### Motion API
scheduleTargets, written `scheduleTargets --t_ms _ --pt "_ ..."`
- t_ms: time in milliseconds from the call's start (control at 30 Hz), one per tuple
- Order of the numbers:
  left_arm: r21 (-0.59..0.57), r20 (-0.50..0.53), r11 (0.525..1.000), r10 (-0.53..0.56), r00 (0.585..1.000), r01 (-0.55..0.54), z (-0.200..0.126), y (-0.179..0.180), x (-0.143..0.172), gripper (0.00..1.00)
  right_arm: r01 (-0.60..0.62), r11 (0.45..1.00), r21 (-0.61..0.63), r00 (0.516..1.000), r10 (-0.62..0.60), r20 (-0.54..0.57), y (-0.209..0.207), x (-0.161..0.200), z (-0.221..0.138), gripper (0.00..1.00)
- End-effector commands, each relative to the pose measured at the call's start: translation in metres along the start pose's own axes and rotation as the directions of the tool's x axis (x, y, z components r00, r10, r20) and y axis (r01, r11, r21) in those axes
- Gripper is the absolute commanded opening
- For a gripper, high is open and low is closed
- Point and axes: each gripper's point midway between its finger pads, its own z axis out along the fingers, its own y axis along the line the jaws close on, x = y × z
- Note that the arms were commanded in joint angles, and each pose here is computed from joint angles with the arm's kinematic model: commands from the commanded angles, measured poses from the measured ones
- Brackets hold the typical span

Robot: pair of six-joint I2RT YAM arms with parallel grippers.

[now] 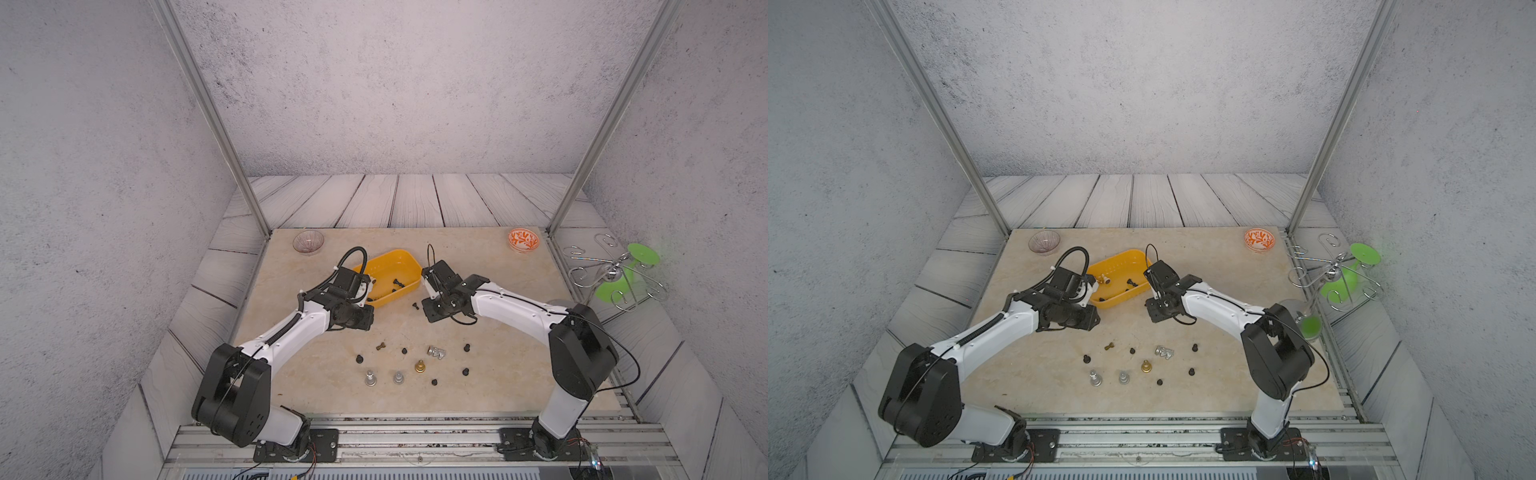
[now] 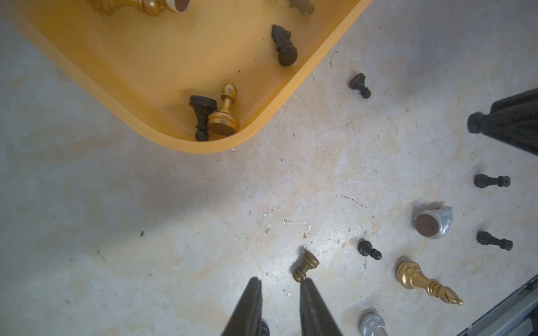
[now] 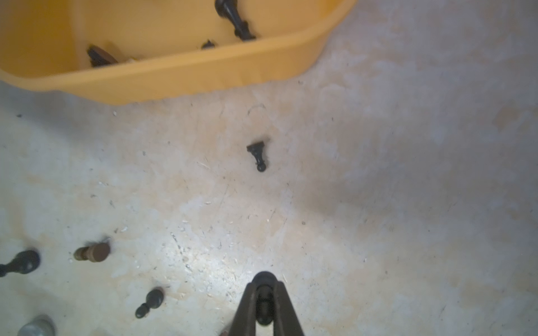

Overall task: Put the chess pieces into the storage box
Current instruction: Pick up the chess piece at the center of the board, then place the chess piece in the storage box.

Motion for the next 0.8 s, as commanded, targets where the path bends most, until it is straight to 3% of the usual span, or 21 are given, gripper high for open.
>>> scheduleTargets --t_ms 0,367,767 --pt "-0.002 0.024 1.0 0.007 1.0 -0.007 -0.007 -0.002 -0.003 0.27 0.044 0.999 -0.007 0.997 -0.043 0.058 0.005 -0.02 -0.026 0.13" --pt "-0.003 0.022 1.0 0.007 1.0 -0.007 -0.007 -0.002 -0.001 0.27 0.126 0.992 -0.03 0.981 -0.12 0.155 0.027 -0.093 -0.027 0.13" --pt "-0.015 0.026 1.0 -0.002 1.0 0.002 -0.012 0.001 0.004 0.27 0.166 0.981 -0.099 0.972 -0.145 0.186 0.055 -0.146 0.012 0.13"
